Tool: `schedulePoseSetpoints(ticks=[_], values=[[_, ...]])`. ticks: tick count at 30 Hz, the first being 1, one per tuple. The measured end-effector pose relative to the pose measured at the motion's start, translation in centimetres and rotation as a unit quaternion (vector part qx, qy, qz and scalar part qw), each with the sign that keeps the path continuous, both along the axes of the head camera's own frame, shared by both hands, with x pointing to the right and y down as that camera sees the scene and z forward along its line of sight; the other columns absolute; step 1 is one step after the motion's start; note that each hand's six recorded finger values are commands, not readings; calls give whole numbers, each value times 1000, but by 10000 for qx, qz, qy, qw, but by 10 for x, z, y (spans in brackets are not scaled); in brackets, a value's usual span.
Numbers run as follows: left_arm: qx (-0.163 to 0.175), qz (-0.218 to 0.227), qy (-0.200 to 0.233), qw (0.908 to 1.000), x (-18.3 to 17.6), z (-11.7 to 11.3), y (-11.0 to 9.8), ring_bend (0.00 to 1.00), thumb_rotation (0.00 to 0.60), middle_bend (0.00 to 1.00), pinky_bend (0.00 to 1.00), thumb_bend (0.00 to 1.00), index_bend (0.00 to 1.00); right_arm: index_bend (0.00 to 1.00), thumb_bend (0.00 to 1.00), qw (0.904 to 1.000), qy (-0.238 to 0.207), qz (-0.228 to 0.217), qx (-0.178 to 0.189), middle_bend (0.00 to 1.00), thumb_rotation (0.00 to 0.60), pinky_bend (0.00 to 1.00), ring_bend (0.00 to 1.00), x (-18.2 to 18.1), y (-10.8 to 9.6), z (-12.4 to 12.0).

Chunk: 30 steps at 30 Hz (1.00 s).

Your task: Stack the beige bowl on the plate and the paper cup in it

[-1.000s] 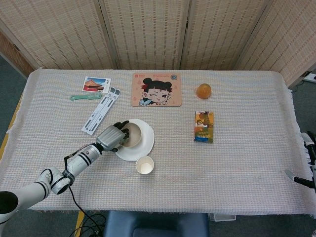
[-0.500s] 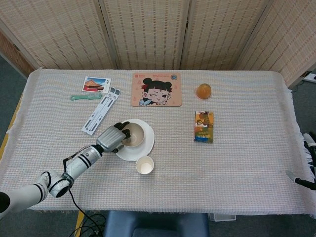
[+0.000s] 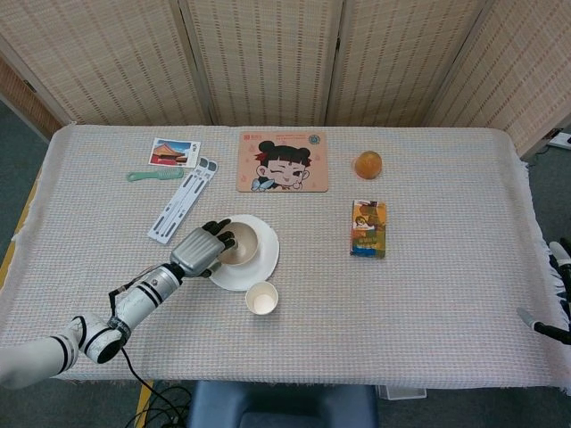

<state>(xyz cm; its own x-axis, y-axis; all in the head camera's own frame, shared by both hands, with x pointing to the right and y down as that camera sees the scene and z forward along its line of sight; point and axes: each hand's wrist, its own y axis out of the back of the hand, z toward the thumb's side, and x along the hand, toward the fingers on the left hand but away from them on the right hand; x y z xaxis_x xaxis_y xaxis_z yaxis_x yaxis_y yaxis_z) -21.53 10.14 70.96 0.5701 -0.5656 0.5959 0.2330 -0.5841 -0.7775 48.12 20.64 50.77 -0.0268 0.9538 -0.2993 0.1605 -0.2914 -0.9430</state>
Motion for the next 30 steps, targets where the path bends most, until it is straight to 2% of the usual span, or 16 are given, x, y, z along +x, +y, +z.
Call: schedulePoseSetpoints(ticks=[8,13,17,24,30], values=[[141,-44,124,9998,1,-28,0,56,600,239,201,450,288,0,120,10000,-6,-34,10,0,600,0,0,-2,1,-1],[285,-225,232,9991,-7,-60,-1,53,600,235,201,448,274,0,120,9999,-33,-84,-49,0,600,0,0,-5,2,1],[286,-468,211,9983,-19,-86,2,34,600,204,201,381,225,0,120,9998,-71,-146,-117,0,600,0,0,-7,1,4],[-23,-832,-123,9965,-33,-121,28,22,600,170,202,343,200,0,119,9991,-198,-310,-223,0,600,0,0,-13,2,7],[-422,-866,-515,9940,-39,-113,52,0,600,126,201,270,171,0,119,9990,-280,-323,-164,0,600,0,0,-12,4,2]])
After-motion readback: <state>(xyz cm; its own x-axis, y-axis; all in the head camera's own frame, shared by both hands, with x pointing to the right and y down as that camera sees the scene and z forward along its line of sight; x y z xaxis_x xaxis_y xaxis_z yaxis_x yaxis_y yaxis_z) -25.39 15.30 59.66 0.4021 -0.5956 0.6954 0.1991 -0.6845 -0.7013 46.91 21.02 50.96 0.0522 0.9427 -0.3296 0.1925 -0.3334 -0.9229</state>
